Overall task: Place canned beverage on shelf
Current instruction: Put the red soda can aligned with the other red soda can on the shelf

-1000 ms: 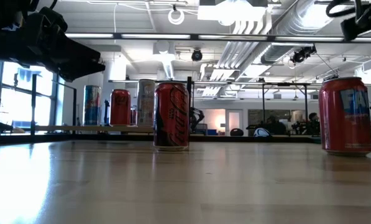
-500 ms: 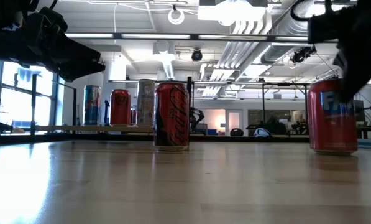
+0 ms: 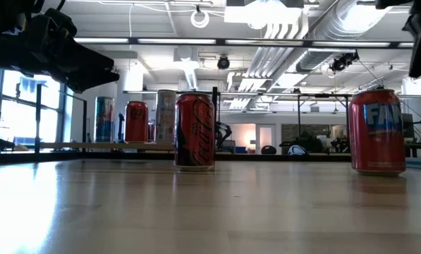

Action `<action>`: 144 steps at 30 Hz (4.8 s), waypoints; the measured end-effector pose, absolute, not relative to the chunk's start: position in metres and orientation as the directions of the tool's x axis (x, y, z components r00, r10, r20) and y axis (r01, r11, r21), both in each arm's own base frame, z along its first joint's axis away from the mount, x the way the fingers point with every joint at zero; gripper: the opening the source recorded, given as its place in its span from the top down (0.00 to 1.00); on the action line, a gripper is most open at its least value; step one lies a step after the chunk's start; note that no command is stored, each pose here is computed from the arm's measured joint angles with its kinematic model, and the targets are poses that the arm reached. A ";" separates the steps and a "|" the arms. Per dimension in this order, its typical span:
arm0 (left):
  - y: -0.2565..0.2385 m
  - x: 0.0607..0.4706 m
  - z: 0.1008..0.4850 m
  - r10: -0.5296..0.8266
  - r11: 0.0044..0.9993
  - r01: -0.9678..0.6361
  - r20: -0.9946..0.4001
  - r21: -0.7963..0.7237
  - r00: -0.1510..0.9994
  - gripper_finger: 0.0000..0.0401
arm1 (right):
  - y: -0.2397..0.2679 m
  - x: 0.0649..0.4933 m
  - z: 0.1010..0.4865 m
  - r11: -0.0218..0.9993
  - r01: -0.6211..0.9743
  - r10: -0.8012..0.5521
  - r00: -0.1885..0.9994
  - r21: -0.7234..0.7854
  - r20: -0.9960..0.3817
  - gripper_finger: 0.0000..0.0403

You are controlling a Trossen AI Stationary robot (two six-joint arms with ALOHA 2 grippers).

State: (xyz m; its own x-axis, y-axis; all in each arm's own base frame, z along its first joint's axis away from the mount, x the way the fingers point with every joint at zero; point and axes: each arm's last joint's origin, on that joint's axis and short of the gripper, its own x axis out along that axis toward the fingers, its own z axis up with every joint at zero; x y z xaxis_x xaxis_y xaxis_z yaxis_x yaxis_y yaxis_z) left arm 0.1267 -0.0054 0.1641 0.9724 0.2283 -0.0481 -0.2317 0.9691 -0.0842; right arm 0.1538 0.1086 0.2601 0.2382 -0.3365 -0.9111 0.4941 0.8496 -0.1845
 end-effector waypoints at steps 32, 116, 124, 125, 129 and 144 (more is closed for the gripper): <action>-0.005 0.127 0.165 0.258 0.962 -0.261 -0.044 -0.084 0.965 0.30 | 0.080 0.118 0.193 0.709 0.702 -0.447 0.371 -0.069 -0.814 1.00; -0.005 0.127 0.164 0.255 0.963 -0.258 -0.046 -0.083 0.966 0.30 | 0.069 0.185 0.198 0.882 0.472 -0.372 0.703 0.006 -0.606 0.43; -0.005 0.127 0.164 0.255 0.963 -0.258 -0.047 -0.083 0.966 0.30 | 0.073 0.199 0.223 0.911 0.408 -0.317 0.777 0.052 -0.544 0.44; -0.005 0.127 0.164 0.255 0.963 -0.258 -0.047 -0.083 0.966 0.30 | 0.073 0.202 0.229 0.915 0.399 -0.314 0.786 0.050 -0.532 0.44; -0.005 0.127 0.164 0.256 0.962 -0.259 -0.047 -0.082 0.966 0.30 | 0.068 0.214 0.256 0.926 0.369 -0.294 0.830 0.072 -0.474 0.44; -0.005 0.127 0.164 0.257 0.962 -0.260 -0.050 -0.081 0.965 0.30 | 0.024 0.327 0.361 0.970 0.213 -0.243 0.870 -0.119 -0.428 0.44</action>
State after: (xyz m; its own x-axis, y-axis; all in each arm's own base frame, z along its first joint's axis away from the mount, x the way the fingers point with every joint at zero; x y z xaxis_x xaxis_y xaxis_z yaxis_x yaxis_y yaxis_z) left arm 0.1265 -0.0046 0.1639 0.9652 0.2567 -0.0501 -0.2601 0.9622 -0.0806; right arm 0.3271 0.0236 0.3611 0.8703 -0.2431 -0.4283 0.2125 0.9699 -0.1186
